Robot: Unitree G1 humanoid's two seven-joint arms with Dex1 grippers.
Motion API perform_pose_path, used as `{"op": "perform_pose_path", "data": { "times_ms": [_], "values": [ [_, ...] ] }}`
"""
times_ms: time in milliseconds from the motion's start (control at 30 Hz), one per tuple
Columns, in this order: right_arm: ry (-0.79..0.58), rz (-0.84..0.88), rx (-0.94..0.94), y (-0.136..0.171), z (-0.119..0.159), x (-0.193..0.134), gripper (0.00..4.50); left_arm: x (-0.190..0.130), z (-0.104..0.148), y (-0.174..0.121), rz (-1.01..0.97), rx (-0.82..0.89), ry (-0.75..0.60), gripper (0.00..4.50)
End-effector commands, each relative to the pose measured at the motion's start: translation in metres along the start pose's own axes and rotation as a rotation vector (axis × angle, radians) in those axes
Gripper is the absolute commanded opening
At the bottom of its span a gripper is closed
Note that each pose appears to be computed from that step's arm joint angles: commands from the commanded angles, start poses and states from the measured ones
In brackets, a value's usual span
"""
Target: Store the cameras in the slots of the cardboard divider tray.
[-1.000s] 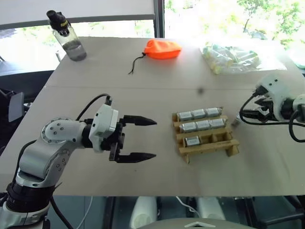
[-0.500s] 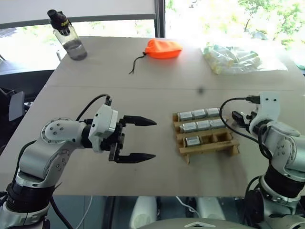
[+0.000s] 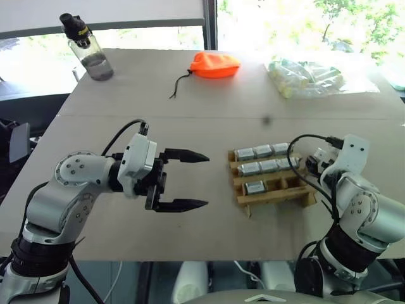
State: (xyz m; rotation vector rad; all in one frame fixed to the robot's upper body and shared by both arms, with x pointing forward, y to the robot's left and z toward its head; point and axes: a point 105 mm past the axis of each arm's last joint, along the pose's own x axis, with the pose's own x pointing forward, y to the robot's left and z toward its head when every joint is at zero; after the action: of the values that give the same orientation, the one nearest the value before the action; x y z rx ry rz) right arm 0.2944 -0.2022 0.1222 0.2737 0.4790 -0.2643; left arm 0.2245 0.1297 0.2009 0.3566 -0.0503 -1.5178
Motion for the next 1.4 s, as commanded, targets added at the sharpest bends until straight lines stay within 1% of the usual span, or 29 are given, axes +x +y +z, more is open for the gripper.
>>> {"op": "perform_pose_path", "data": {
  "times_ms": [33, 133, 200, 233, 600, 700, 733, 800, 867, 933, 1000, 1100, 1167, 1267, 1367, 1400],
  "values": [
    [-0.051, 0.0, 0.013, -0.001, 0.008, -0.003, 3.0, 0.001, 0.005, 0.0, -0.009, 0.02, -0.013, 4.5],
    [-0.062, 0.022, -0.004, 0.004, 0.01, -0.002, 1.74, 0.001, 0.005, 0.001, -0.001, 0.019, -0.015, 4.5],
    [-0.065, 0.042, -0.017, 0.009, 0.01, -0.001, 0.69, 0.001, 0.005, 0.002, 0.015, 0.004, -0.023, 4.5],
    [-0.065, 0.049, -0.022, 0.01, 0.01, -0.001, 0.49, 0.001, 0.005, 0.002, 0.02, -0.003, -0.026, 4.5],
    [-0.077, 0.085, -0.102, 0.014, 0.011, 0.0, 0.49, 0.001, 0.005, 0.005, 0.066, -0.022, -0.027, 4.5],
    [-0.114, 0.127, -0.199, 0.014, 0.016, -0.002, 0.49, 0.001, 0.005, 0.007, 0.083, -0.035, -0.03, 4.5],
    [-0.148, 0.172, -0.26, 0.016, 0.021, -0.004, 0.49, 0.002, 0.005, 0.007, 0.086, -0.039, -0.032, 4.5],
    [-0.205, 0.381, -0.456, 0.025, 0.029, -0.016, 0.49, 0.002, 0.006, 0.01, 0.105, -0.046, -0.045, 4.5],
    [-0.267, 0.512, -0.649, 0.023, 0.037, -0.029, 0.49, 0.003, 0.006, 0.013, 0.129, -0.066, -0.057, 4.5],
    [-0.248, 0.581, -0.741, 0.009, 0.039, -0.036, 0.49, 0.005, 0.005, 0.015, 0.135, -0.073, -0.055, 4.5],
    [-0.246, 0.645, -0.821, 0.003, 0.043, -0.043, 0.49, 0.008, 0.003, 0.015, 0.136, -0.074, -0.052, 4.5],
    [-0.276, 0.771, -0.888, 0.006, 0.051, -0.055, 0.49, 0.01, 0.003, 0.016, 0.137, -0.075, -0.054, 4.5],
    [-0.311, 0.879, -0.946, 0.015, 0.054, -0.066, 0.49, 0.01, 0.003, 0.016, 0.136, -0.075, -0.054, 4.5],
    [-0.302, 1.062, -1.085, 0.026, 0.047, -0.081, 0.49, 0.012, 0.004, 0.014, 0.108, -0.07, -0.047, 4.5],
    [-0.263, 1.154, -1.195, 0.029, 0.041, -0.084, 0.49, 0.012, 0.004, 0.012, 0.083, -0.059, -0.037, 4.5],
    [-0.255, 1.195, -1.279, 0.031, 0.037, -0.084, 0.49, 0.013, 0.004, 0.011, 0.08, -0.055, -0.038, 4.5]
  ]
}}
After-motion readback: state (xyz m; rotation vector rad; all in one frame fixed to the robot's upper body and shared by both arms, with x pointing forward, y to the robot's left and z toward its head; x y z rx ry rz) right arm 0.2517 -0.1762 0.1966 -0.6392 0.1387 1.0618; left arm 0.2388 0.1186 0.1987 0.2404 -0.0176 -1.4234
